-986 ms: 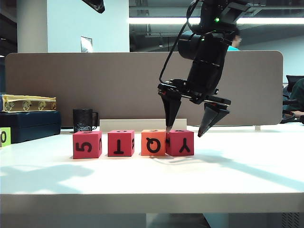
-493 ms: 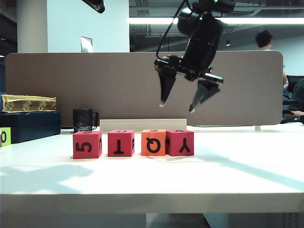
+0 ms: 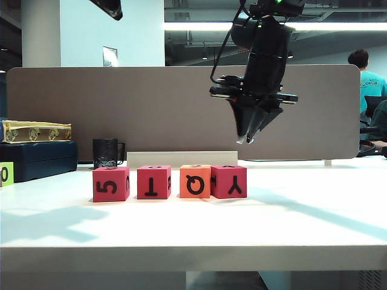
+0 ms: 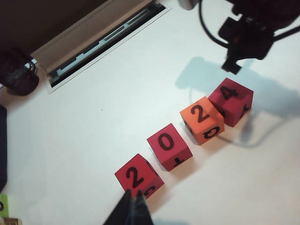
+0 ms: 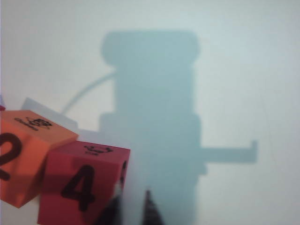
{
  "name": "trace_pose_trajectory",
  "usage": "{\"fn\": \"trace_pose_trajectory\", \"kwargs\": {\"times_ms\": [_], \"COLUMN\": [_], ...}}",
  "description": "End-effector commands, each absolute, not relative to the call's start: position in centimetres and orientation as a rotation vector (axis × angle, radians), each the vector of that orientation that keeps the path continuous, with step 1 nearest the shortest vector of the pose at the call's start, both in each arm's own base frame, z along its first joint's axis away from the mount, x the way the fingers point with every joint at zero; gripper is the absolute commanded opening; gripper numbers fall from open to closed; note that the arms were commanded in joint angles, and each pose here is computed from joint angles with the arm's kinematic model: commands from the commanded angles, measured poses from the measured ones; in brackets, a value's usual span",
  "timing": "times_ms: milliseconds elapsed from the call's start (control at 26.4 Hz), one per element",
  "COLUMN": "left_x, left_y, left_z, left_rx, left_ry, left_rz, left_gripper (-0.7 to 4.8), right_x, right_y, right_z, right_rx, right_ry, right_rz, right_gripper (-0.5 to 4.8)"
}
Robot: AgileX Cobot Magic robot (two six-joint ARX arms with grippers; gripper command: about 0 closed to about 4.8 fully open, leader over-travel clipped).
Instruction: Select the appropriate blocks from the scattered letter blocks on the table and arrange them in a row to spell out "2024".
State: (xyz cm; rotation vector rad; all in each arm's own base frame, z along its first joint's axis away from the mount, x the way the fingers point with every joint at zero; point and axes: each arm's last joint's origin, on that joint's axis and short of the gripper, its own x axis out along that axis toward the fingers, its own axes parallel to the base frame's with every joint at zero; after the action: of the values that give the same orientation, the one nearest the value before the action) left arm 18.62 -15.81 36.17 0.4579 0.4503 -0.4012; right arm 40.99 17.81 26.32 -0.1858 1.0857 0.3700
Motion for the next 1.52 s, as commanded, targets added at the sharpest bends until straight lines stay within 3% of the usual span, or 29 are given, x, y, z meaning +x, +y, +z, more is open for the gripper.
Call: {"fn": "trace_pose_trajectory", "kwargs": {"times_ms": [38,114,417,531,1137,1516], "left_x": [19.4,20.5,23.5,24.3,24.4,24.4], "left_y": [-14.8,-13.4,-9.0,-8.2,-8.1,-8.1], "left_z": [36.5,36.5,35.7,35.2,35.0,35.0], "left_rx": [0.361,0.284,0.205,0.171,0.176,0.183], "left_ry": [0.461,0.488,0.547,0.583,0.600,0.601], "left_rz": [-0.390,-0.372,-0.225,-0.243,-0.248,-0.250], "left_gripper": [-0.06,-0.06,-0.06,-0.06,-0.06,-0.06], "right_x": [41.4,41.5,41.7,41.9,41.6,41.9], "right_y": [17.1,16.7,16.5,16.8,21.1,21.2], "right_z": [26.0,25.3,22.2,21.2,19.7,20.0], "right_rx": [-0.185,-0.192,-0.183,-0.142,-0.097,-0.154], "right_ry": [1.098,1.134,1.220,1.251,1.199,1.152], "right_rz": [0.356,0.347,0.361,0.407,0.557,0.477], "right_gripper": [0.20,-0.02,-0.01,-0.01,-0.01,-0.01]}}
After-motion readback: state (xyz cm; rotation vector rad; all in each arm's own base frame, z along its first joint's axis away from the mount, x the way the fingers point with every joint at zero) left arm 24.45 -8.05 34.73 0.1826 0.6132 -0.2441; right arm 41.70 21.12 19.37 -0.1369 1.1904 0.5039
